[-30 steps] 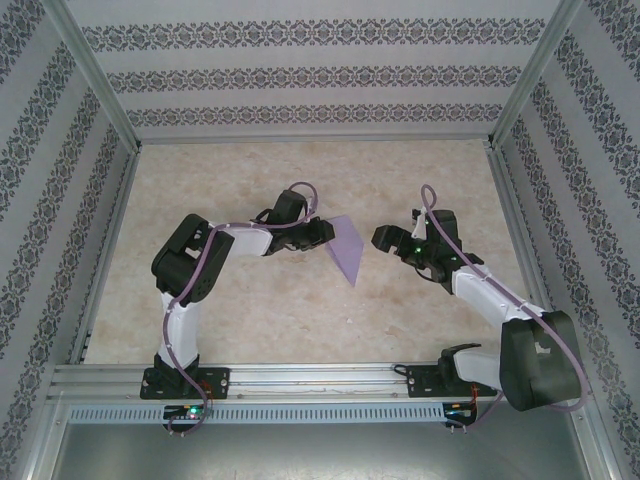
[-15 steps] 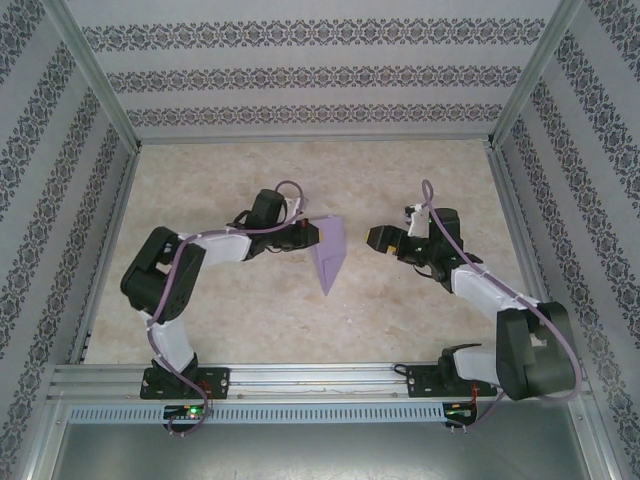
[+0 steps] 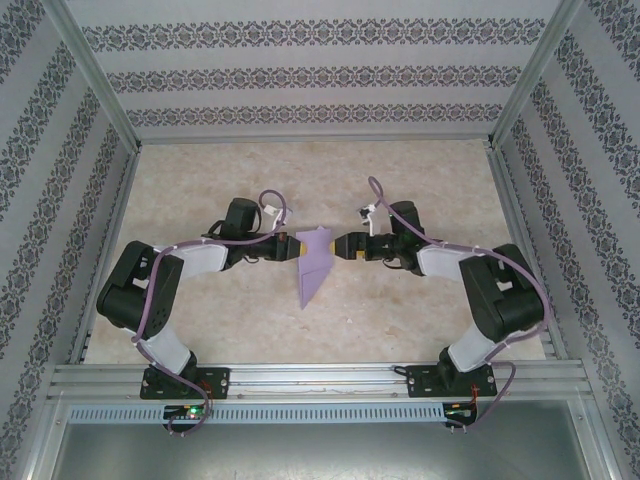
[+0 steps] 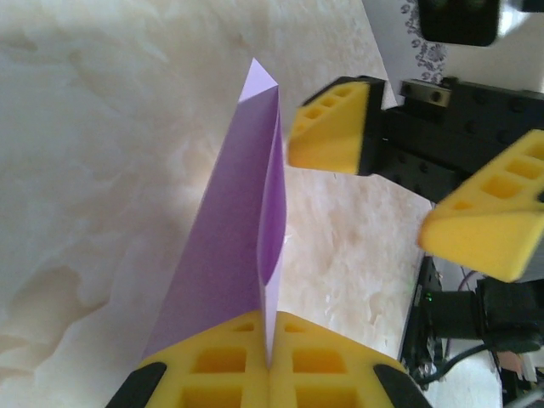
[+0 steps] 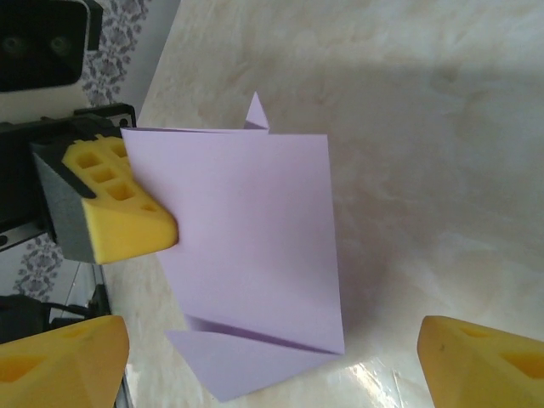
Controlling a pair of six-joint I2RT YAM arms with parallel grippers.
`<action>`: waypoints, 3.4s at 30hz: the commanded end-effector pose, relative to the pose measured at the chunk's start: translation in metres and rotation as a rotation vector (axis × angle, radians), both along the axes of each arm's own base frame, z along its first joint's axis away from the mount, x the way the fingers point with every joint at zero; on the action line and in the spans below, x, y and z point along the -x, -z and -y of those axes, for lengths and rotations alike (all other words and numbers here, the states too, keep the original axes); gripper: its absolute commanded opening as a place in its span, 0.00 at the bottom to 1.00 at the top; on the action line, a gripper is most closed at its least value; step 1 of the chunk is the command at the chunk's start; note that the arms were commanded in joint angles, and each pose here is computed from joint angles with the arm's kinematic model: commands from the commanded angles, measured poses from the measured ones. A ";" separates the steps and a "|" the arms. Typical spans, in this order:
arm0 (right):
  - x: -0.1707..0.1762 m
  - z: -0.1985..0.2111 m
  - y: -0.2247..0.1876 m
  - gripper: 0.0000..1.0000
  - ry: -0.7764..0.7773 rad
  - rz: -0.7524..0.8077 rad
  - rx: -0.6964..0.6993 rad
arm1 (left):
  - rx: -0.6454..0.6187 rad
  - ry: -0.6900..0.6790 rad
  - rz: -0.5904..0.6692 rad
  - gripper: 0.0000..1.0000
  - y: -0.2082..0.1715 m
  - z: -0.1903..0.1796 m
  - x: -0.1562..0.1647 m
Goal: Fold a paper plane with a square sheet of paper (fold left side to right side)
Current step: Fold the wing for the fifth time at the center of the table.
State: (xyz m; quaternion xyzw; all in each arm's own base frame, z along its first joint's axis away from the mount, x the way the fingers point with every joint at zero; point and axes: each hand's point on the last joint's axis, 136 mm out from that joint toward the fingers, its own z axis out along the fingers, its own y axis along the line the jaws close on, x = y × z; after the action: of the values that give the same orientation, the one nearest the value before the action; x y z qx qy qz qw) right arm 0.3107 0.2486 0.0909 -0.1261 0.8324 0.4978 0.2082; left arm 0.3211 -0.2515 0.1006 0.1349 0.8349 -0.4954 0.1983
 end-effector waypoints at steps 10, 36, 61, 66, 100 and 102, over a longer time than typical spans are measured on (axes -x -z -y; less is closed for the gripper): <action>-0.001 -0.042 -0.001 0.79 -0.156 0.033 -0.103 | 0.066 0.040 0.065 0.00 -0.010 -0.001 0.001; -0.019 -0.036 -0.009 0.32 -0.112 0.004 -0.100 | 0.026 -0.010 0.000 0.00 0.017 -0.014 -0.003; -0.035 -0.007 0.032 0.00 0.193 -0.393 0.013 | -0.455 -0.095 0.215 0.39 -0.009 -0.047 0.039; -0.035 -0.007 0.033 0.00 0.220 -0.427 0.022 | -0.551 -0.038 0.260 0.41 -0.006 -0.030 0.063; -0.033 -0.002 0.038 0.00 0.251 -0.460 0.076 | -1.207 0.200 0.500 0.52 0.066 0.038 0.069; -0.032 -0.003 0.039 0.00 0.250 -0.463 0.077 | -1.226 0.191 0.508 0.52 0.067 0.036 0.066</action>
State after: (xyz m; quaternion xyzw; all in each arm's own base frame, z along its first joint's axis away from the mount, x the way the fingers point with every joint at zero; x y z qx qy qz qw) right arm 0.3394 0.2476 0.0454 0.0900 0.8850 0.4526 0.0616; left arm 0.2510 -0.2945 0.0279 0.3983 0.8870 0.0577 0.2264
